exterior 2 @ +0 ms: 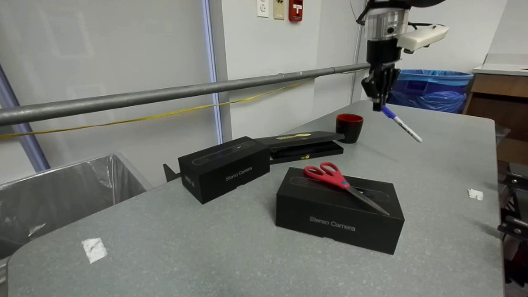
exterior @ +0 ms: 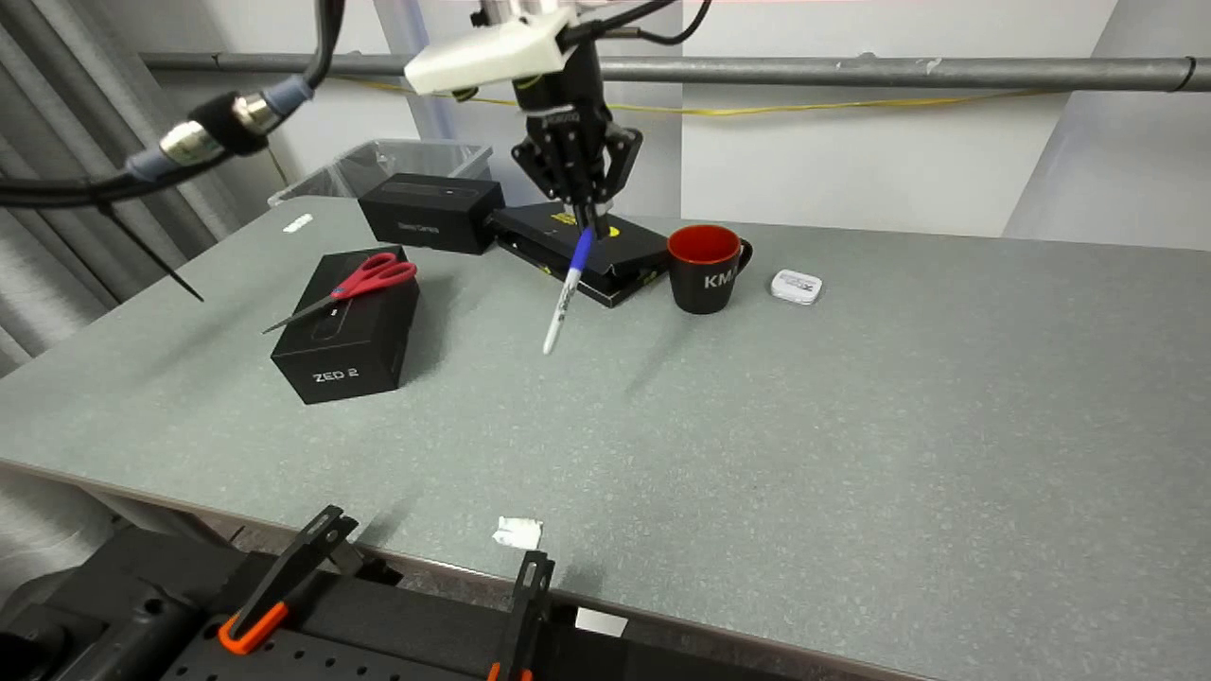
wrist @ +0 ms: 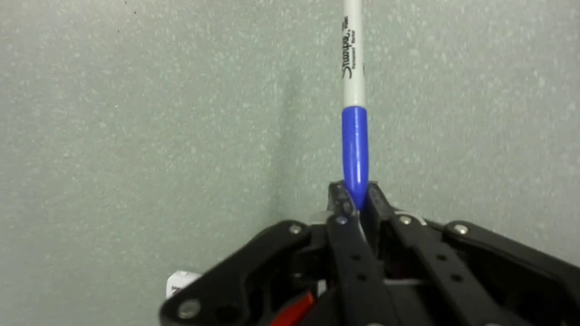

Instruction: Take the pen out of the mug and put it on the table

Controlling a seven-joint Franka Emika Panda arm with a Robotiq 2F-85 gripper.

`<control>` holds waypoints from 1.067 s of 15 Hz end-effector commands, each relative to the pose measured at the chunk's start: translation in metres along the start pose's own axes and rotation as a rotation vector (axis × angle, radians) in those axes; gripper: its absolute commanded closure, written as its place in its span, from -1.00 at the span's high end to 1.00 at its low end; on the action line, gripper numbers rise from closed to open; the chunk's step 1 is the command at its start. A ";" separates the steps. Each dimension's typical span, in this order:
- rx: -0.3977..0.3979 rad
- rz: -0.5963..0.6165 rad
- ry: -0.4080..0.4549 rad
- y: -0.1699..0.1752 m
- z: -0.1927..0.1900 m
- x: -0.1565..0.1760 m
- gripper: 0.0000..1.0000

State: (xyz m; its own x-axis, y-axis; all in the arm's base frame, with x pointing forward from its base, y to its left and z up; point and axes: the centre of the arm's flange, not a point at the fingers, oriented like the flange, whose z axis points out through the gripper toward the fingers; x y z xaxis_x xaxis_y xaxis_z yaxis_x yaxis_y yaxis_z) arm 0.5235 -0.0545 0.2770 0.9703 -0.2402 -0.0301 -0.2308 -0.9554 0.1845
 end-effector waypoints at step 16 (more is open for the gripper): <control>-0.280 -0.575 -0.200 -0.091 0.101 0.043 -0.94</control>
State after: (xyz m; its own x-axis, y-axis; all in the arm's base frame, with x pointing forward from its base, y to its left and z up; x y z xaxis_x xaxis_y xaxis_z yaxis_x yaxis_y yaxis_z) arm 0.5647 0.0067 0.1635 0.9396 0.1337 -0.3150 0.2469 -0.9023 0.3533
